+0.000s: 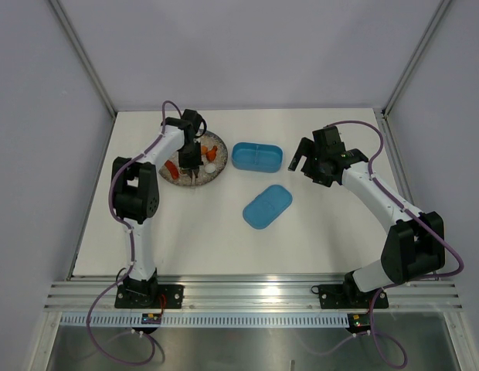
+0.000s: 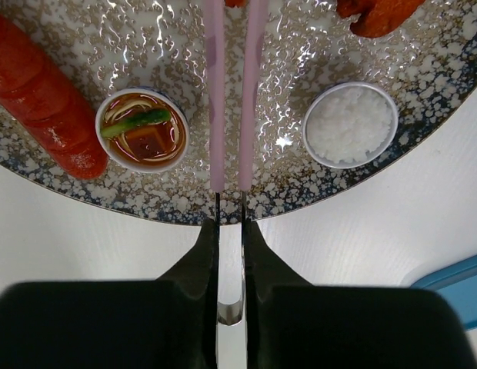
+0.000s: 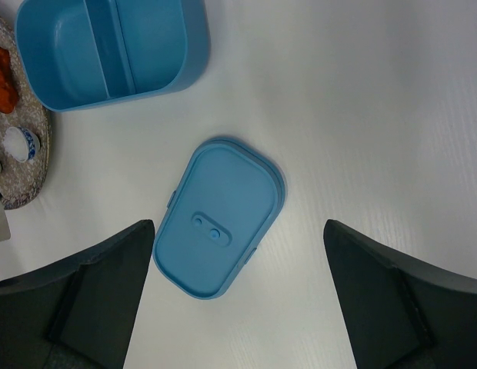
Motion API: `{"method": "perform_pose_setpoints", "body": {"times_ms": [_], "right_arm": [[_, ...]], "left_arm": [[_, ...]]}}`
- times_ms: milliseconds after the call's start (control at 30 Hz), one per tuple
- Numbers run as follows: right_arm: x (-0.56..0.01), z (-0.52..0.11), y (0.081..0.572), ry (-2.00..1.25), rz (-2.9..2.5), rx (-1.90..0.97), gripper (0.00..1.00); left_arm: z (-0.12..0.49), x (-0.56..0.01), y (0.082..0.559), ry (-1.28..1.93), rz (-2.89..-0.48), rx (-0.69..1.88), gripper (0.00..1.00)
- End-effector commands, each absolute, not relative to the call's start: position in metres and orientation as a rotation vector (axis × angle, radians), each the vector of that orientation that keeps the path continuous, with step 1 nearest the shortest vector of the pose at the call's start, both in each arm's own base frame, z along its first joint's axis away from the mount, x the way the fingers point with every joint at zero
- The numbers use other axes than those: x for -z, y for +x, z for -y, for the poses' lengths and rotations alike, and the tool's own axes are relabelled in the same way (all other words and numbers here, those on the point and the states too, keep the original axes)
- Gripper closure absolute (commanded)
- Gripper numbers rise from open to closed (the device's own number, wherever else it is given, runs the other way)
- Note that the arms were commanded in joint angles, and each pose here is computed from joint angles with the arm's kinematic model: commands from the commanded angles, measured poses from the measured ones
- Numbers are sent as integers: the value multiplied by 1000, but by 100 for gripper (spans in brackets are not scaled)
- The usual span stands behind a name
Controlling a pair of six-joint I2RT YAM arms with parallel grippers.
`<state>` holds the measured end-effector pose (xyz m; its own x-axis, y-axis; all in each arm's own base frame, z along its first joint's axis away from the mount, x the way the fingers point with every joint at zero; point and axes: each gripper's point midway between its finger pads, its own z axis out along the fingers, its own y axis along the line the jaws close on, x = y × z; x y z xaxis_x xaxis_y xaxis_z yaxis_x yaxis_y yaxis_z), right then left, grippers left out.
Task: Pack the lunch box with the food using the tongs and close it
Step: Pick up the fake food from the plate.
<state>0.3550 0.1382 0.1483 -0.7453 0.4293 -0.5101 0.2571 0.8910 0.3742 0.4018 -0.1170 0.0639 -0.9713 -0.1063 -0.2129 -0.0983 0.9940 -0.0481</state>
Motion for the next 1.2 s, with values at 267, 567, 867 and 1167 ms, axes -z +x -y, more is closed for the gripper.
{"method": "perform_pose_setpoints", "body": {"times_ms": [267,567,867,1167], "right_arm": [[-160,-144,356,483,-2413,-425,1],[-160,-145,358,490,-2411,-433,1],[-160,-145,357,486,-2411,-433,0],[-159,-146,357,489,-2413,-436,1]], "left_arm": [[113,-105,409,-153,-2817,77,100],[104,-143,407,-152,-2731,51,100],[106,-152,404,-146,-2717,76,100],[112,-168,404,-137,-2682,133,100]]}}
